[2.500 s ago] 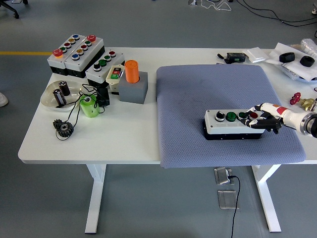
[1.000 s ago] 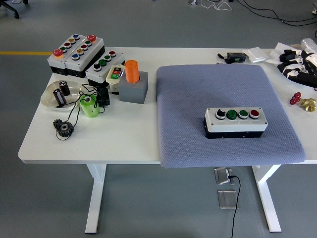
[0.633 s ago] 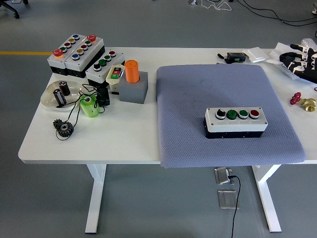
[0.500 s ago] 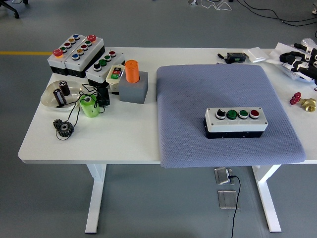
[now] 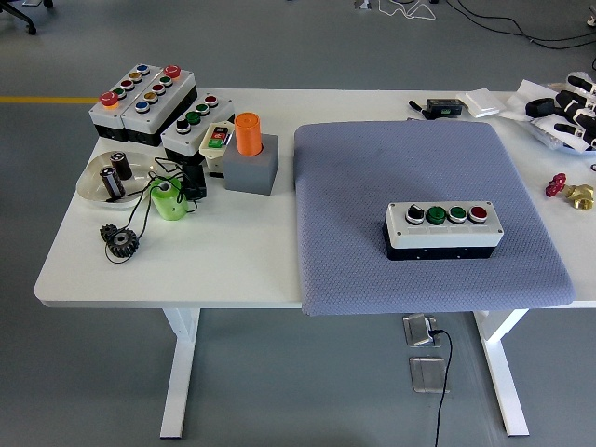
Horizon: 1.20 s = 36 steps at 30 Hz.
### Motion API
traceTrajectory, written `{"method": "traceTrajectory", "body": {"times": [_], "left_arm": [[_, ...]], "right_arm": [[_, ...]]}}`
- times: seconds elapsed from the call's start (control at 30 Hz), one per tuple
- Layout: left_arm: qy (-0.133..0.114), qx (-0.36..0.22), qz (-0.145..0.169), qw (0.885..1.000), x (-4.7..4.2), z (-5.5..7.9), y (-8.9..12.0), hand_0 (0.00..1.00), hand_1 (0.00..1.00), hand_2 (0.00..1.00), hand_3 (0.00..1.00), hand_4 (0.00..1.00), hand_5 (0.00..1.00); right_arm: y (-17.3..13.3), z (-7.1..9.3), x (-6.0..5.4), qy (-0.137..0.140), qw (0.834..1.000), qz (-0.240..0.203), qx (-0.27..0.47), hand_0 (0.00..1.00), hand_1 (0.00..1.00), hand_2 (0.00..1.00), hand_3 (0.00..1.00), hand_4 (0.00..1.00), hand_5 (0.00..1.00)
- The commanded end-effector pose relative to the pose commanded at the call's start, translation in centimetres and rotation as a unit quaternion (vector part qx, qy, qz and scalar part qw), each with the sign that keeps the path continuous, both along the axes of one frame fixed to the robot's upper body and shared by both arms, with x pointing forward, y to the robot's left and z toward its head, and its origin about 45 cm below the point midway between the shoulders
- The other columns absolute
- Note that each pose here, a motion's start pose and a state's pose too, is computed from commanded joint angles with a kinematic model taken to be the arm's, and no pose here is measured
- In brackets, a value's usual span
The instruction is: Pick up the button,place it on the desk,press the button,press the button
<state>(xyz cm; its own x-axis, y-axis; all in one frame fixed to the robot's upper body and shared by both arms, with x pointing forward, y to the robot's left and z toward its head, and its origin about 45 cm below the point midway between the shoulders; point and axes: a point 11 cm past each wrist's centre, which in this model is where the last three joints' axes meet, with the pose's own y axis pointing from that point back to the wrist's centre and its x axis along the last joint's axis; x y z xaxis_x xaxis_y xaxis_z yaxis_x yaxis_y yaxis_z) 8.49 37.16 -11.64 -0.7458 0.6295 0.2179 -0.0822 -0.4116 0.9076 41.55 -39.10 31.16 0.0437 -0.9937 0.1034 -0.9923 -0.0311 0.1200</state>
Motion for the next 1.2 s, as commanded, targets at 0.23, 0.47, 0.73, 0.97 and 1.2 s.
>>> {"method": "traceTrajectory", "body": {"times": [0.23,0.47,0.73,0.97,1.2], "left_arm": [[-0.001,0.0,0.001,1.0,0.14,0.03,0.01,0.654,0.702,0.725,0.502,0.313,0.965],[-0.002,0.001,0.0,1.0,0.23,0.06,0.06,0.654,0.702,0.725,0.502,0.313,0.964],[-0.005,0.001,0.003,1.0,0.51,0.13,0.1,0.654,0.702,0.725,0.502,0.313,0.962],[-0.007,0.001,0.004,1.0,0.65,0.16,0.13,0.654,0.702,0.725,0.502,0.313,0.961],[-0.009,0.001,0.005,1.0,0.78,0.2,0.18,0.654,0.702,0.725,0.502,0.314,0.96]], "right_arm": [[-0.07,-0.1,0.02,0.003,1.0,0.0,0.001,0.865,0.863,0.926,0.954,0.693,0.334],[-0.24,0.0,0.0,0.002,1.0,-0.002,-0.001,0.866,0.862,0.93,0.956,0.693,0.327],[-0.23,0.25,0.12,0.001,1.0,-0.001,-0.004,0.87,0.869,0.937,0.959,0.7,0.322],[-0.29,0.44,0.23,0.0,1.0,0.001,-0.011,0.872,0.871,0.939,0.962,0.709,0.32],[-0.2,0.64,0.32,-0.003,1.0,0.006,-0.021,0.883,0.877,0.942,0.971,0.745,0.274]]}}
